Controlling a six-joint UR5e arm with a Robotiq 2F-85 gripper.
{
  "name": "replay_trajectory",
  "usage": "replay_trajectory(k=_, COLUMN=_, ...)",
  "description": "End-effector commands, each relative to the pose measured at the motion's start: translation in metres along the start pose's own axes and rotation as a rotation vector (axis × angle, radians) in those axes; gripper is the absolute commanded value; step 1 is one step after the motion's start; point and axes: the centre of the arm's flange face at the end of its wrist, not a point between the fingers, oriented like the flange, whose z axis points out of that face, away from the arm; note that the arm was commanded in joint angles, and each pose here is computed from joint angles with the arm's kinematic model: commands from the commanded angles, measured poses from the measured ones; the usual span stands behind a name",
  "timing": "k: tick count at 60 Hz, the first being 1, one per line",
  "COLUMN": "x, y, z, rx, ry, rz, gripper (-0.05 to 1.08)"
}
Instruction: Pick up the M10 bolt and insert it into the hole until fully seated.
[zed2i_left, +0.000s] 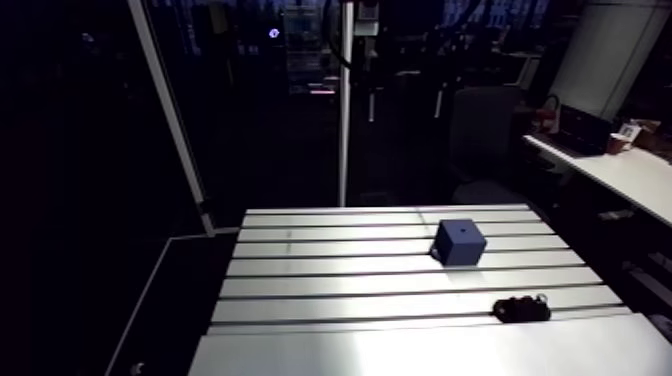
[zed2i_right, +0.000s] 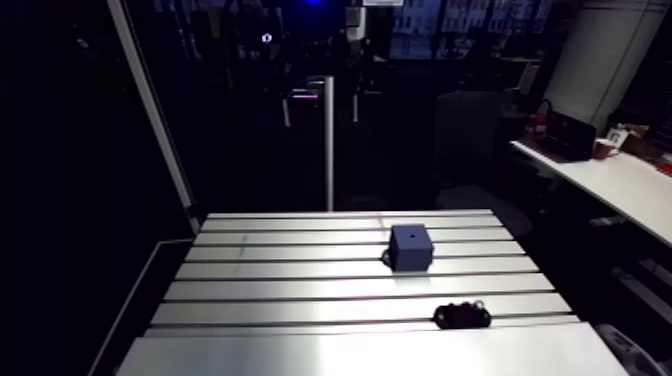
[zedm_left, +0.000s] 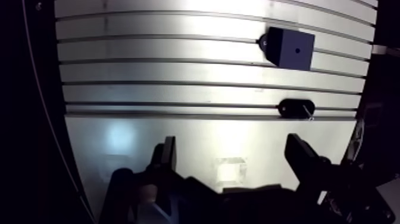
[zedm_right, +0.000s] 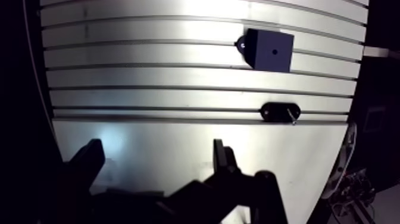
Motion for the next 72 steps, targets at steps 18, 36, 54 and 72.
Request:
replay_trajectory(k=18, x=0.011, y=-0.021, z=-0.012, rx=0.027, ry=0.011, rz=-0.072, gripper=0.01)
replay_trajectory(k=36, x=0.015, y=-0.016, z=-0.011, rx=0.019, ry=0.016, rz=-0.08, gripper=0.01)
replay_trajectory(k=54, x=0.02, y=0.05, z=0.004, rx=0.023, ry=0.014, rz=-0.067, gripper=0.01)
replay_trajectory(k=72, x=0.015, y=0.132, z=0.044, rx=0.015, ry=0.058, rz=-0.061, gripper=0.01)
